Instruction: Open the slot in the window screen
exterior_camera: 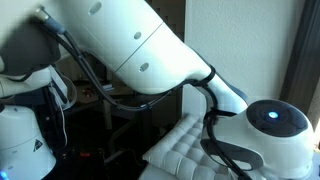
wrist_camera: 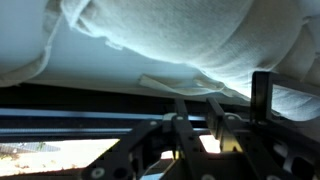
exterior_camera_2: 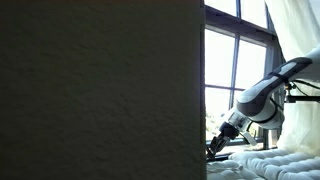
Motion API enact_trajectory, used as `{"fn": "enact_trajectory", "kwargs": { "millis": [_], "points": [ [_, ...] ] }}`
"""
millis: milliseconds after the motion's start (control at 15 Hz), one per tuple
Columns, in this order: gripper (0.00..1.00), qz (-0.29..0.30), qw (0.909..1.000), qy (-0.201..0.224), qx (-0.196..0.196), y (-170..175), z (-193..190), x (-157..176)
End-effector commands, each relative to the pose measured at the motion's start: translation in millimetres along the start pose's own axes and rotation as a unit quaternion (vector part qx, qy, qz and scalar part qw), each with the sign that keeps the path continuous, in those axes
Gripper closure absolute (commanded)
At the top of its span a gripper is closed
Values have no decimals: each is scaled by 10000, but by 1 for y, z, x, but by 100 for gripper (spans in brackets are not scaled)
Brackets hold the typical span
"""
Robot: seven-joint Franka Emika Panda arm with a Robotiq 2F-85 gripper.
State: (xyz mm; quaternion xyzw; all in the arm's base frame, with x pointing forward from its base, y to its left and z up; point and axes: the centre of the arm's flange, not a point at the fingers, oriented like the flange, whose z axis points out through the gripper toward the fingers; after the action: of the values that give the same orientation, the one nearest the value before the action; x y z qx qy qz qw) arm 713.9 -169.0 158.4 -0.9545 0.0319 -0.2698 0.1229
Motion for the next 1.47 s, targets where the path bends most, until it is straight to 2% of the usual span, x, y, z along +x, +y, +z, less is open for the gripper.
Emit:
{"fn": "enact_trajectory", "kwargs": {
  "millis": [0,200,467,867,933,1200,1400],
  "points": [
    [99,-94,9999,114,31,-2,-3,-3],
    [100,-101,9999,74,84,-1,-2,-1],
    [96,-87,9999,77,91,-2,-2,-2],
    [100,-53,10000,53,22,0,-1,-4],
    [100,-227,9990,-360,-96,2,10,-4],
    [100,-501,9959,-738,-168,8,18,-15],
    [100,-581,9947,-815,-226,8,20,-15]
  ]
}}
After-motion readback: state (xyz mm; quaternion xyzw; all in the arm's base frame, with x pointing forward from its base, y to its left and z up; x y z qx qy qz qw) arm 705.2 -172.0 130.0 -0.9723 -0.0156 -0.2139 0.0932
